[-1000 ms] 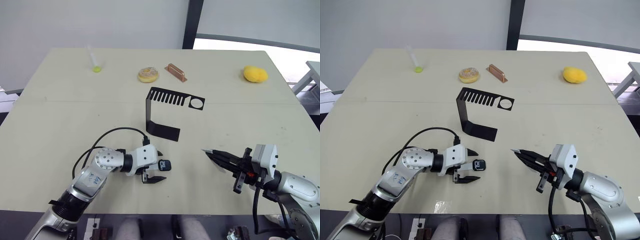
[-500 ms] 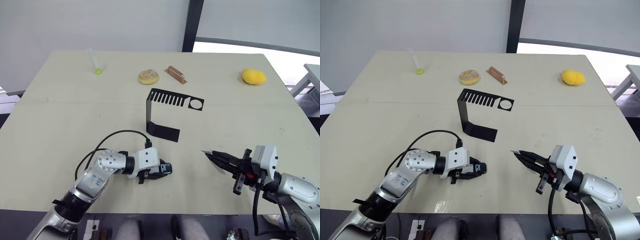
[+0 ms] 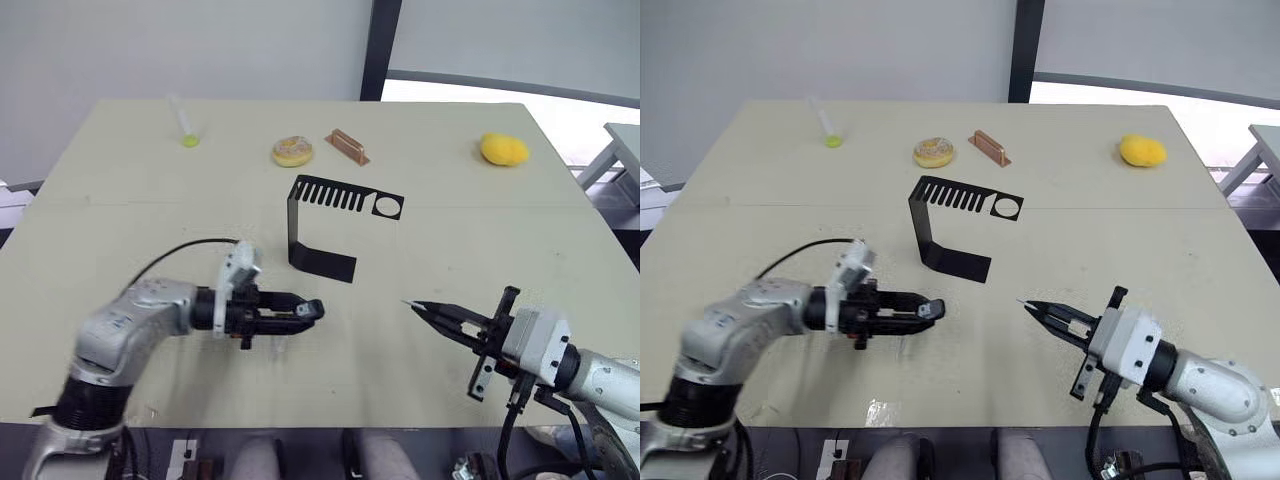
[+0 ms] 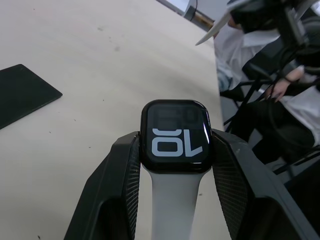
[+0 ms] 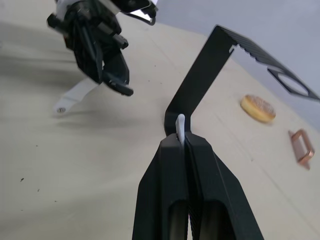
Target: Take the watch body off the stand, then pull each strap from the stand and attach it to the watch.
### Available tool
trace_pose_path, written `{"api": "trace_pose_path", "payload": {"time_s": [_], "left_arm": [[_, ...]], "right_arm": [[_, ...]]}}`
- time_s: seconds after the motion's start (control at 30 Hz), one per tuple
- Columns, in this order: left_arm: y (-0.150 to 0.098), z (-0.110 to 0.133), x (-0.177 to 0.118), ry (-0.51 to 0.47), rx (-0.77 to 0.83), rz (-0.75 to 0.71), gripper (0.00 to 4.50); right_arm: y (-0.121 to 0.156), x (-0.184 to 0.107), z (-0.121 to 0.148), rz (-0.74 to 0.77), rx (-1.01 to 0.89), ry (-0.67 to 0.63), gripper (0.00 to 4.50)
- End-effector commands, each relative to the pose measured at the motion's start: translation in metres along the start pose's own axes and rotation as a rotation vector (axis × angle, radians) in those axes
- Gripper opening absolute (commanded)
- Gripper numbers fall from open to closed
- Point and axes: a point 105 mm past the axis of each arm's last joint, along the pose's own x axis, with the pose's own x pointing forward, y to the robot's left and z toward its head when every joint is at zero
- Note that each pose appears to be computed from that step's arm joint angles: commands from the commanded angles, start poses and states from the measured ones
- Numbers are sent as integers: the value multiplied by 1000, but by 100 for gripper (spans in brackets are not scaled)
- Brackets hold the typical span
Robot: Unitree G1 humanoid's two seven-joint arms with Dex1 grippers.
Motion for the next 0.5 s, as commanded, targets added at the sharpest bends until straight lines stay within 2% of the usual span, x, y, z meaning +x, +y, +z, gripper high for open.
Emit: {"api": "trace_pose_path", "payload": {"time_s": [0.03, 0.23, 0.5], "left_arm": [[-10, 4, 1, 63, -107, -51, 159], [-5, 19, 22, 42, -219, -49, 159], [-5, 23, 38, 43, -277, -52, 159]], "right_arm": [[1, 6, 15, 0, -146, -49, 0], [2, 14, 15, 23, -277, -60, 0], [7, 24, 11, 51, -296, -91, 0]]}}
